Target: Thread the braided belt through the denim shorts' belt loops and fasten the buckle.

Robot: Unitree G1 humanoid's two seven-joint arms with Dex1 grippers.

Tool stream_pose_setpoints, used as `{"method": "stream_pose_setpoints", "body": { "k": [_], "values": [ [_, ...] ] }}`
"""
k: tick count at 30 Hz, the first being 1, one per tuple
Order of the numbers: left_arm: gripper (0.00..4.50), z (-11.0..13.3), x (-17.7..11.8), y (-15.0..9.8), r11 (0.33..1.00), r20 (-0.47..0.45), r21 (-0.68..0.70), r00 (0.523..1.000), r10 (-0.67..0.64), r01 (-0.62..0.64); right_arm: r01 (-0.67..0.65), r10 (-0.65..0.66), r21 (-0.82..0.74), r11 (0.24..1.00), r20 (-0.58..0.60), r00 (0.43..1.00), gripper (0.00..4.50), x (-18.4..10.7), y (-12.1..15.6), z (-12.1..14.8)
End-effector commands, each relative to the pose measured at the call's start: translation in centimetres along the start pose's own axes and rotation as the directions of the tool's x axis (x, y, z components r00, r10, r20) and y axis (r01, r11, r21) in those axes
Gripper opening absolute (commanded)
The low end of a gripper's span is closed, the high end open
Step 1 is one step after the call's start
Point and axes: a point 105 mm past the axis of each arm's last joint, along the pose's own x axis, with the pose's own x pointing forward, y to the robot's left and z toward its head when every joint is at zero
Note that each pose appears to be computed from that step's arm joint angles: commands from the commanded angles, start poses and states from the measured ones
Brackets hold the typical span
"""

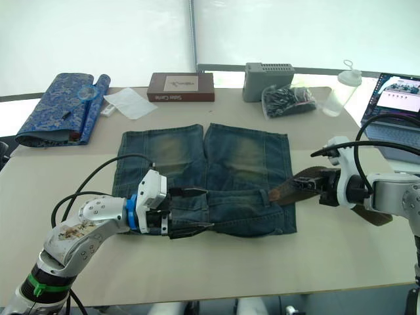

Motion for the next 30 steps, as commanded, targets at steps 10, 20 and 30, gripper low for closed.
{"method": "stream_pose_setpoints", "body": {
  "k": [10,20,30],
  "values": [
    [4.45,0.8,0.1,-0.5,0.999,0.033,0.048,0.999,-0.004,0.003,0.041,-0.044,-0.079,0.996,-0.043,0.998,0.0,2.3,-0.3,-0.2],
    [4.45,0.0,-0.1,-0.6,0.999,0.013,0.044,1.0,0.014,-0.015,0.083,-0.087,-0.082,0.993,-0.044,0.995,0.0,4.6,-0.7,0.0],
    [4.45,-1.1,0.0,-0.3,0.999,-0.02,0.016,0.999,0.05,-0.049,0.019,-0.019,-0.012,1.0,-0.043,0.999,0.0,6.6,1.1,-0.7]
  ]
}}
